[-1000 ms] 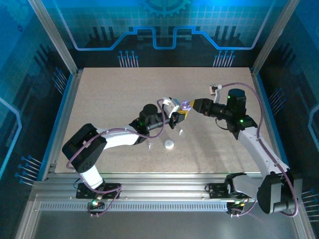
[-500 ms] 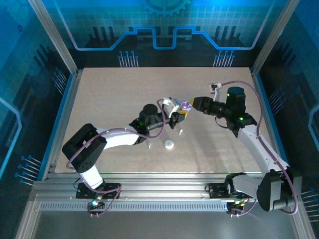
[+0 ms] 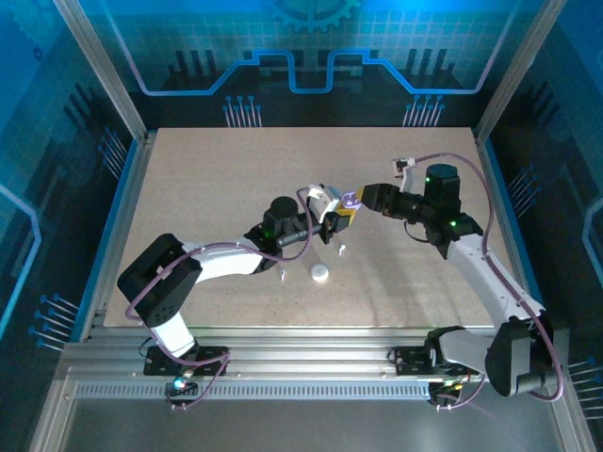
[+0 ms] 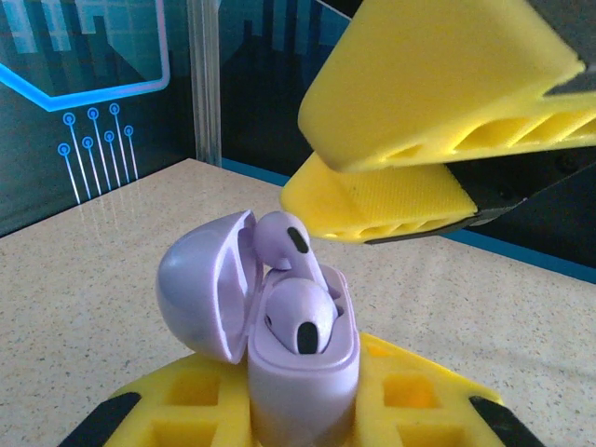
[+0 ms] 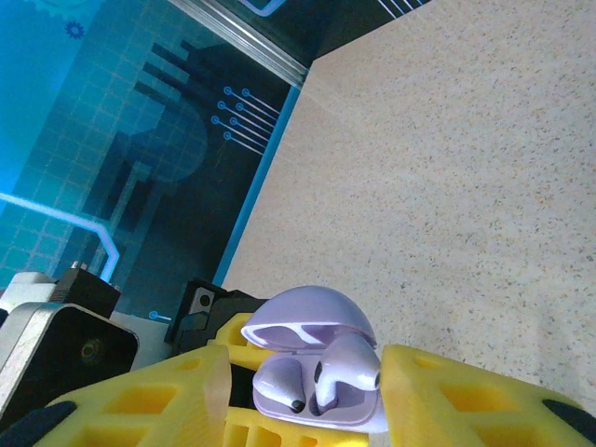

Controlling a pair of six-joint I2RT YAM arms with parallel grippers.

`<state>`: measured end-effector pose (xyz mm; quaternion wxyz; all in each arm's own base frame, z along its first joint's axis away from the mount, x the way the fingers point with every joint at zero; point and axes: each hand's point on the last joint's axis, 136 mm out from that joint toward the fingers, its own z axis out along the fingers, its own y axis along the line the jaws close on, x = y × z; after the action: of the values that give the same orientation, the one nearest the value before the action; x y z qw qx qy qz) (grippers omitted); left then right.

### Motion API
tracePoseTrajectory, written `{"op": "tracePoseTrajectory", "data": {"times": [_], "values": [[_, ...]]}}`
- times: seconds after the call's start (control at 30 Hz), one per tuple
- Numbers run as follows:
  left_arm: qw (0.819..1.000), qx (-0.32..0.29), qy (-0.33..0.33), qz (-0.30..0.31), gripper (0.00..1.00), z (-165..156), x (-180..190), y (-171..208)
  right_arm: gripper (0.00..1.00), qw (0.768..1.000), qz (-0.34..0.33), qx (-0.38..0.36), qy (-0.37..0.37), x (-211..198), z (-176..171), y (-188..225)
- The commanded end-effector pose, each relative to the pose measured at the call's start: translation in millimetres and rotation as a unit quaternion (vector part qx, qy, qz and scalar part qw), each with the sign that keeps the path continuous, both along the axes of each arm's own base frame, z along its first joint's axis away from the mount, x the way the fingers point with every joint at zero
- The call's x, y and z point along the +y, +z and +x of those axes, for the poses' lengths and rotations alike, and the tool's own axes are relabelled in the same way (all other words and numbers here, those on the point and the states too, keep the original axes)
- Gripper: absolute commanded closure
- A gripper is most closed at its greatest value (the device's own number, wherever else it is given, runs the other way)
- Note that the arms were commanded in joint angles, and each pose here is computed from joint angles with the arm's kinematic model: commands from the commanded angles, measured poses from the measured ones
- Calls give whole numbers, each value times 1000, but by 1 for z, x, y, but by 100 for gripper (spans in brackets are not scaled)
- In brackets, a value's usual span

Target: Insert the wireless bluetooth earbuds into the charging case

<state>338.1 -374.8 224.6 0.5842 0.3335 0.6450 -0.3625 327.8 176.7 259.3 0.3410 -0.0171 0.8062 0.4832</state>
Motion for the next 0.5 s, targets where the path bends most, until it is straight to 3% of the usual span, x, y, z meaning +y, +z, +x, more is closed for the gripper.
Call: {"op": "tracePoseTrajectory", "data": {"times": [0.0,0.47], "values": [[999,-23,-19,-21,85,-10,-2,20,56,1000,6,-22,20,9,-1,16],[999,-23,-18,-19,85,-11,-2,20,59,1000,-28,-10,-9,-2,-6,6]]}}
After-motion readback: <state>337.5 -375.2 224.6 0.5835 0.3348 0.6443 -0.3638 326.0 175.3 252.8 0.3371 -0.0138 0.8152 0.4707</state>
